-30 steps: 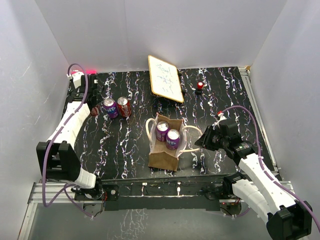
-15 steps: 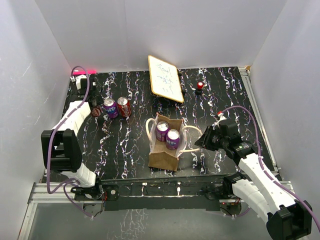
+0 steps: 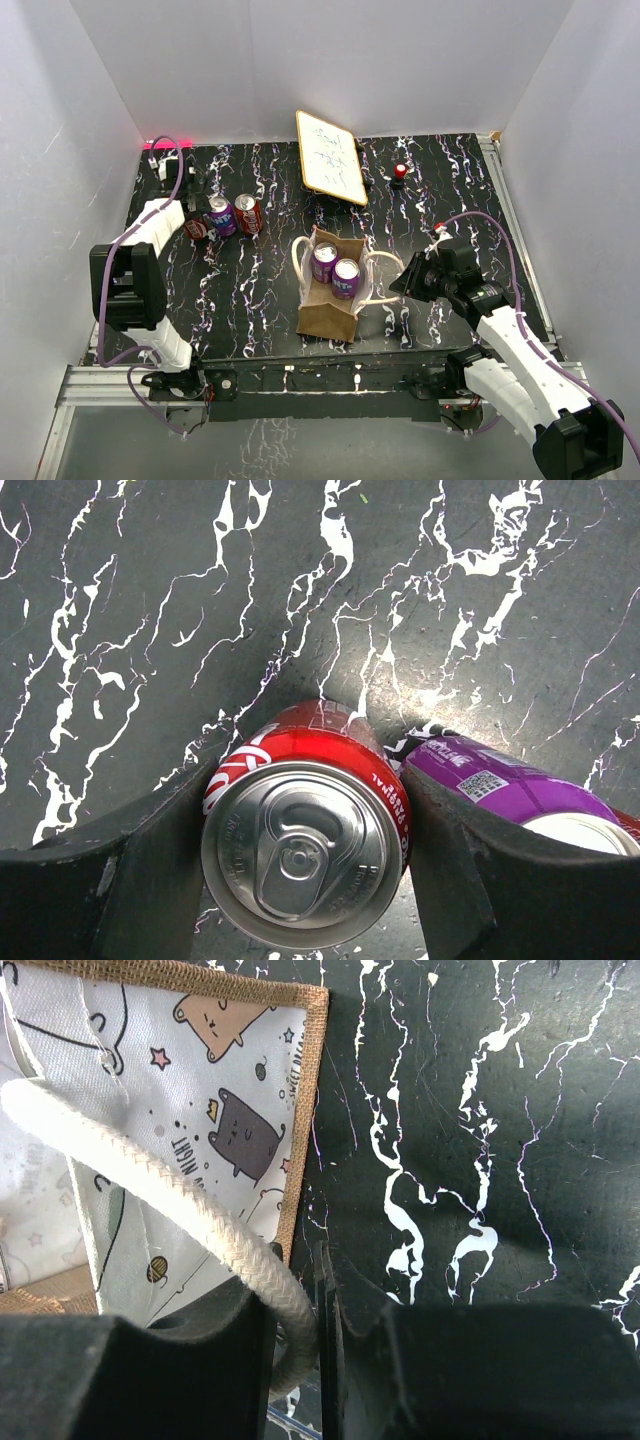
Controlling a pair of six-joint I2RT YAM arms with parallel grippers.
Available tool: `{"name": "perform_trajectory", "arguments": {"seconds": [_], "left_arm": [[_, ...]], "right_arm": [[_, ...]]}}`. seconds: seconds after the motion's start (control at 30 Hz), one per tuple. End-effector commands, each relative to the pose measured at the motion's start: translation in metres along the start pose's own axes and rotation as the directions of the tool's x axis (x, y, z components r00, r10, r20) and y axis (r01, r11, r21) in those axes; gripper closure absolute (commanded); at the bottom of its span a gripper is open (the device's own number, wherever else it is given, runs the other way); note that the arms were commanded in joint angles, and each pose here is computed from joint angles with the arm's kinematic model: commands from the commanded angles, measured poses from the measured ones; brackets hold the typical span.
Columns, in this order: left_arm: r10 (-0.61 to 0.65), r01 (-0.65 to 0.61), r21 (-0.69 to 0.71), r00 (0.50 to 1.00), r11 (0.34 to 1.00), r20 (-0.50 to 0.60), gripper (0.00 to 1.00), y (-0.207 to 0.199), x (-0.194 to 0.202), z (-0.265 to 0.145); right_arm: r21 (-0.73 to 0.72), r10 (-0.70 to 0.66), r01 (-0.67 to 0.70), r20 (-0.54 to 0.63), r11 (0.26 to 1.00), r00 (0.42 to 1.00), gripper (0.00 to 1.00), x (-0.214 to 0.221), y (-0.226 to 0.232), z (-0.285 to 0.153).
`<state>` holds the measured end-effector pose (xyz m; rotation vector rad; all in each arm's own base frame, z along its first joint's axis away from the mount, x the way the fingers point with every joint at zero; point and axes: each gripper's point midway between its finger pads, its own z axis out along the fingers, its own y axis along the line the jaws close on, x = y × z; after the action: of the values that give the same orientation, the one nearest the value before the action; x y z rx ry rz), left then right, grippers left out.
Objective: Take the beverage out of the canvas bag
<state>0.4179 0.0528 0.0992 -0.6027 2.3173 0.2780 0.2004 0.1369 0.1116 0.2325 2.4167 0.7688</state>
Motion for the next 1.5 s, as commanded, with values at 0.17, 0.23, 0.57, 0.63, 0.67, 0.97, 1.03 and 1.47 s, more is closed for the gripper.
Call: {"name": "perform_trajectory", "arguments": {"seconds": [0.17, 0.23, 0.57, 0.63, 0.67, 0.97, 1.03, 1.47], "left_arm": [[-0.031, 0.031, 0.003, 0.996, 1.0, 0.085, 1.0, -0.004, -0.032, 0.0], [-0.027, 0.028, -0.005, 0.996, 1.0, 0.086, 0.98, -0.003, -0.031, 0.001], [-0.027, 0.028, -0.016, 0.997, 0.999, 0.071, 0.8, -0.002, -0.027, 0.004], [-0.028, 0.029, -0.011, 0.997, 1.0, 0.07, 0.73, -0.003, -0.027, 0.003], [-0.029, 0.03, -0.007, 0.997, 1.0, 0.071, 0.68, -0.004, -0.028, 0.003], [-0.045, 0.043, 0.027, 0.995, 0.999, 0.092, 0.28, -0.006, -0.033, -0.007], [-0.053, 0.049, 0.039, 0.994, 0.998, 0.1, 0.24, -0.006, -0.034, -0.011], [-0.108, 0.059, 0.224, 0.971, 0.973, 0.215, 0.09, -0.018, -0.046, -0.097]], "right_arm": [[-0.022, -0.023, 0.024, 0.056, 0.999, 0.998, 0.77, -0.012, 0.005, 0.0], [-0.025, -0.023, 0.025, 0.055, 0.999, 0.998, 0.77, -0.012, 0.006, 0.0], [-0.026, -0.025, 0.027, 0.055, 0.999, 0.998, 0.77, -0.011, 0.006, 0.0], [-0.025, -0.024, 0.026, 0.055, 0.999, 0.998, 0.77, -0.011, 0.006, 0.0], [-0.025, -0.025, 0.026, 0.056, 0.999, 0.998, 0.77, -0.012, 0.006, 0.0], [-0.022, -0.024, 0.026, 0.055, 0.999, 0.998, 0.77, -0.011, 0.005, 0.001], [-0.023, -0.025, 0.027, 0.056, 0.999, 0.998, 0.77, -0.012, 0.005, 0.001], [-0.025, -0.025, 0.026, 0.051, 0.999, 0.998, 0.77, -0.01, 0.006, 0.0]]}}
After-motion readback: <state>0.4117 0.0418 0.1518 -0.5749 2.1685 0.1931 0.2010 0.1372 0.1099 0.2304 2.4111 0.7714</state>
